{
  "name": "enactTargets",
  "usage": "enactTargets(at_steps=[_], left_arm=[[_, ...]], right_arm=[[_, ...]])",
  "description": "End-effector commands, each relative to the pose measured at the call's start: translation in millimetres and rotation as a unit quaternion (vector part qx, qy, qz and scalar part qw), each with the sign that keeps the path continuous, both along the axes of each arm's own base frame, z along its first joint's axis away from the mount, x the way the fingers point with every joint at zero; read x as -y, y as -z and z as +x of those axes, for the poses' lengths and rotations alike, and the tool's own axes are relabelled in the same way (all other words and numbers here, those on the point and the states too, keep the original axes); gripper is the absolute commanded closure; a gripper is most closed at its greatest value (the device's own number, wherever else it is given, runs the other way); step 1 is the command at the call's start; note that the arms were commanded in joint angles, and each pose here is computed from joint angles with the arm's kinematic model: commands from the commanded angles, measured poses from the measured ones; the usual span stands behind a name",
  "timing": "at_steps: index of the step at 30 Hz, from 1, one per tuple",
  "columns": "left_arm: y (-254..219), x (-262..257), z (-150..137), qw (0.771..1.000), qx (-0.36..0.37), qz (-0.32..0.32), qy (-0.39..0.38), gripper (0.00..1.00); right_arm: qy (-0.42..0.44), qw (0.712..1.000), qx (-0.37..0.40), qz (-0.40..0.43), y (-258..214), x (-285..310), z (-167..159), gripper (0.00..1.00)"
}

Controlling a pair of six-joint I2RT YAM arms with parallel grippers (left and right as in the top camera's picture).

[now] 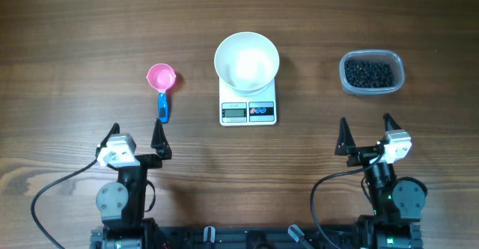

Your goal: Scoop item into bowl and weigh 150g on scale

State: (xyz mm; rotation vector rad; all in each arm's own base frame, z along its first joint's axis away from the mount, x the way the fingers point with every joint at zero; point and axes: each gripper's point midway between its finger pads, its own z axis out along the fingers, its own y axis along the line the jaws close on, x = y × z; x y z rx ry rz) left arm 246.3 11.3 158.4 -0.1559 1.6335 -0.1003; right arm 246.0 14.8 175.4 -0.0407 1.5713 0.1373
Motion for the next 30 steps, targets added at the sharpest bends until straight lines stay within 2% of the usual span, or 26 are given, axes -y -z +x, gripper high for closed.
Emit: enactTargets(at_steps=[1, 25, 28, 30], left_arm=[[2, -1, 0, 1.000, -0.003, -0.005, -0.002, 0.00], [-1, -1, 0, 1.000, 0.003, -0.001, -0.002, 0.00], [-30, -1, 0, 0.998, 0.062, 0.004, -0.001, 0.00], [-72, 4, -6, 0.989, 0.146, 0.006, 0.013, 0.00]], right_arm=[[0.007, 1.000, 0.003, -0.004, -1, 2, 0, 0.00], [0.007, 1.000, 0.003, -0.004, -1, 2, 0, 0.00], [0.007, 1.000, 0.003, -0.004, -1, 2, 0, 0.00], [0.007, 1.000, 0.003, -0.004, -1, 2, 0, 0.00]])
